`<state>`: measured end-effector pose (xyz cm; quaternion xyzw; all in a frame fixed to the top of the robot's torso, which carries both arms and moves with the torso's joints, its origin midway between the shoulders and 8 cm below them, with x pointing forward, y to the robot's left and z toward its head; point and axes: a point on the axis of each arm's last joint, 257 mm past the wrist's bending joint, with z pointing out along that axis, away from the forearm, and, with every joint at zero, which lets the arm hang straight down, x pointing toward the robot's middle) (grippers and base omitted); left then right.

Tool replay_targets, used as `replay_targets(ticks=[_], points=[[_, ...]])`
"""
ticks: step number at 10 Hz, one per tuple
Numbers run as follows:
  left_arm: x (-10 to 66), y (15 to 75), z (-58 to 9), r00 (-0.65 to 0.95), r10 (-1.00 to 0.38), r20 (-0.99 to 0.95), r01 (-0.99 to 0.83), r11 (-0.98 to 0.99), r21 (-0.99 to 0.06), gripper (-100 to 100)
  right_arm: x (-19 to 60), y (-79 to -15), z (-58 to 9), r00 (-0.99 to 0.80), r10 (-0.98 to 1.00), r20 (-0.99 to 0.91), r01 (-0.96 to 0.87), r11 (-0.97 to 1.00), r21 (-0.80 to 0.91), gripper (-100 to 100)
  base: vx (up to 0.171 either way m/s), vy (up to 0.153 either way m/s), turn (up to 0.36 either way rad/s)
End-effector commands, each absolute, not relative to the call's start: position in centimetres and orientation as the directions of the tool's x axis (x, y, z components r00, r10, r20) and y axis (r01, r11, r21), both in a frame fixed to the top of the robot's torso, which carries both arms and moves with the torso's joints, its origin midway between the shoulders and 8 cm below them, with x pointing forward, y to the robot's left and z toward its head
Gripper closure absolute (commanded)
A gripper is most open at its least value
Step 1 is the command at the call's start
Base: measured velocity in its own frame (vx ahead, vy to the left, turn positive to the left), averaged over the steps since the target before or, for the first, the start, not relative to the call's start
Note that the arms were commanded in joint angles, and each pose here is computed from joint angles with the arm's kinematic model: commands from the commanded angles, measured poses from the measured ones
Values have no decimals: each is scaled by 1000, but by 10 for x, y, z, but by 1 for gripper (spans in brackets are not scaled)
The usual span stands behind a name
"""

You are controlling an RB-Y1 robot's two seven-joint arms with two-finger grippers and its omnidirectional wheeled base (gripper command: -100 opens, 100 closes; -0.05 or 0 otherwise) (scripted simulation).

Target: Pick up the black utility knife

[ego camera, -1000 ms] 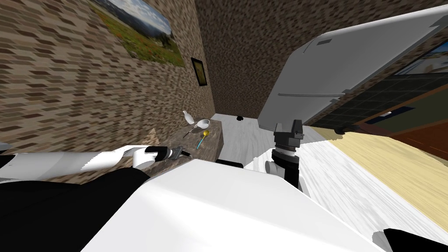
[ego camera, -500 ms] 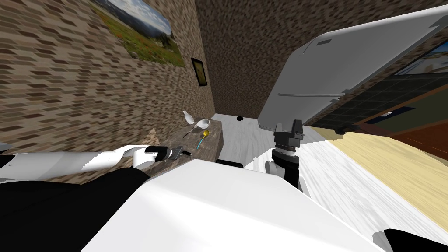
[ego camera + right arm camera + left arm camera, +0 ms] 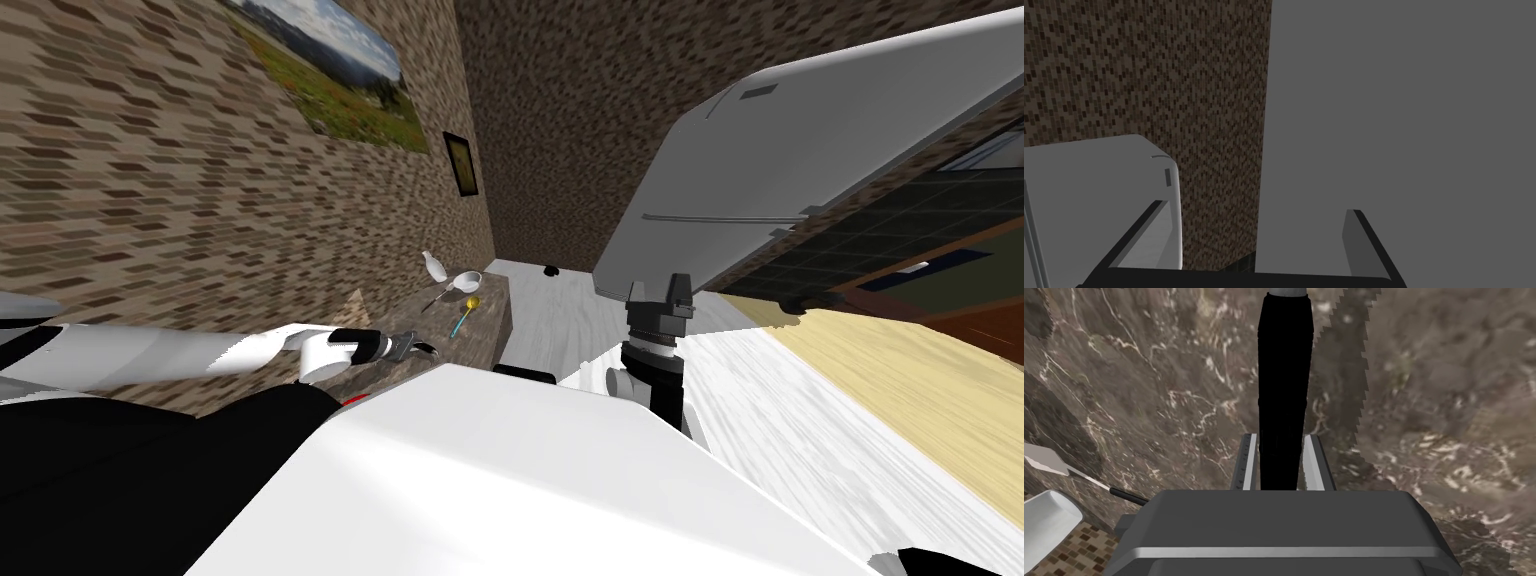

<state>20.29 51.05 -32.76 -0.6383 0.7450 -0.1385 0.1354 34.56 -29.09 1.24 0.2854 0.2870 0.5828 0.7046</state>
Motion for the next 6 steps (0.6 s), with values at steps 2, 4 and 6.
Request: replay_targets(ticks=[2, 4, 6], points=[[206, 511, -324, -164, -986, -26, -910, 162, -381, 100, 346, -291, 12, 156, 985, -72, -658, 158, 737, 0, -4, -10, 19], [210, 511, -320, -174, -984, -25, -909, 171, -380, 100, 346, -291, 12, 156, 985, -72, -657, 158, 737, 0, -3, -14, 54], [210, 512, -321, -172, -985, -25, -910, 168, -380, 0, 346, -291, 12, 156, 985, -72, -658, 158, 737, 0, 0, -4, 6]])
